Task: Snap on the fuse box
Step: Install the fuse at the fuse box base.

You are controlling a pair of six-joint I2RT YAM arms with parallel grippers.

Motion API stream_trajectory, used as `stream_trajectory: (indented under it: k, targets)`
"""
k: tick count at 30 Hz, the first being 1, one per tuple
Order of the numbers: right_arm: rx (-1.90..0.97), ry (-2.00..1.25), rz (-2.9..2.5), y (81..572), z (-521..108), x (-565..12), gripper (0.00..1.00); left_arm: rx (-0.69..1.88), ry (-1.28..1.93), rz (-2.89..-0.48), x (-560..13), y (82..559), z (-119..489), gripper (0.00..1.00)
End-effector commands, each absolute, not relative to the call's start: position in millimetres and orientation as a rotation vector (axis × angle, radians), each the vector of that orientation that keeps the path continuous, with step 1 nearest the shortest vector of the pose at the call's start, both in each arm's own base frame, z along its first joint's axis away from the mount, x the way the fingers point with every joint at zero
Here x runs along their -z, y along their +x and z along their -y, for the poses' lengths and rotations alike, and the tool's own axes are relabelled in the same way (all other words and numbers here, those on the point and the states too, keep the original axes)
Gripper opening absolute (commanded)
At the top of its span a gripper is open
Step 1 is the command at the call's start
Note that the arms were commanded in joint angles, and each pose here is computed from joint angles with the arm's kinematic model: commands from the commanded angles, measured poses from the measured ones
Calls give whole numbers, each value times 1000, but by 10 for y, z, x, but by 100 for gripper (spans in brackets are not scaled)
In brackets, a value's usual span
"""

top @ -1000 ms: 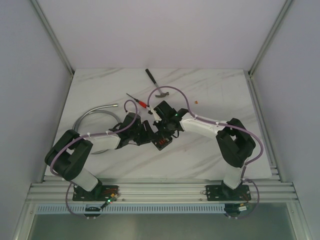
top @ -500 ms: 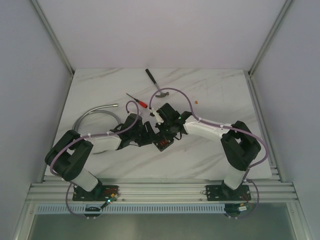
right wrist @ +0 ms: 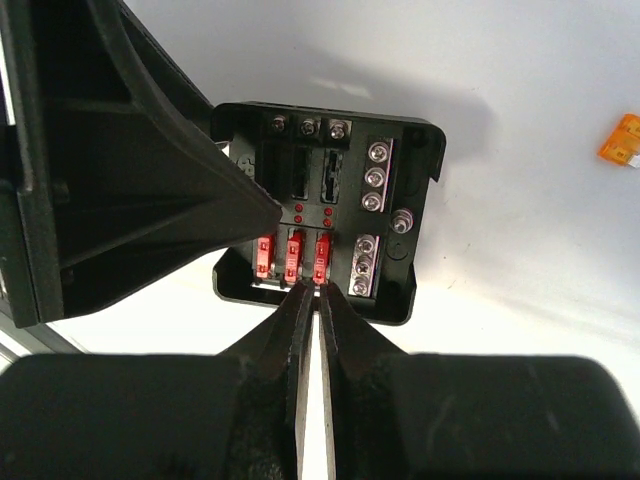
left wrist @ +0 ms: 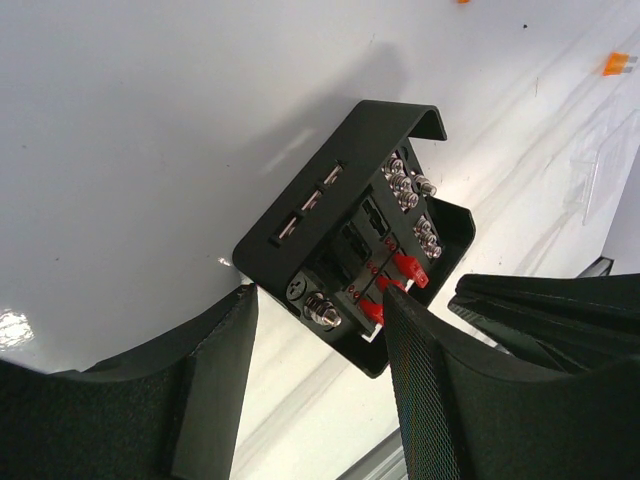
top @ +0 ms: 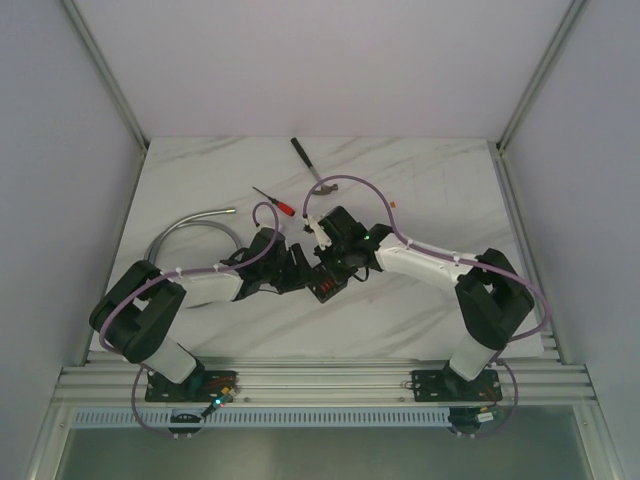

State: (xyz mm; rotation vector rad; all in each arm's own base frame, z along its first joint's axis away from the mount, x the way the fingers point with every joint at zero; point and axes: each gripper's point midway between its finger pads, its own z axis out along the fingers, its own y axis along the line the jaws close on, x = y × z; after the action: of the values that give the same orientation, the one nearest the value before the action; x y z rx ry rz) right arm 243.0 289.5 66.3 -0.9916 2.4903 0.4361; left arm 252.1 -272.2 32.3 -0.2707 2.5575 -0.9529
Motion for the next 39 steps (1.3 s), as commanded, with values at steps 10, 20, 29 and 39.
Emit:
stream_trajectory:
  k: [10, 20, 29, 39]
  targets:
    - [-425, -969, -2559, 2382, -2892, -428, 12, 981, -255, -2543, -354, 2518, 2769, 62]
    - [-235, -1049, -2712, 2200, -2548, -91, 5, 979, -258, -2554, -317, 2507, 2767, 62]
    - [-29, -1137, -2858, 1953, -2127, 232, 0, 981, -268, -2555, -313, 2490, 2759, 62]
    - [-382, -1001, -2431, 2572, -2880, -925, 16, 1009, -251, -2509, -459, 2528, 2785, 62]
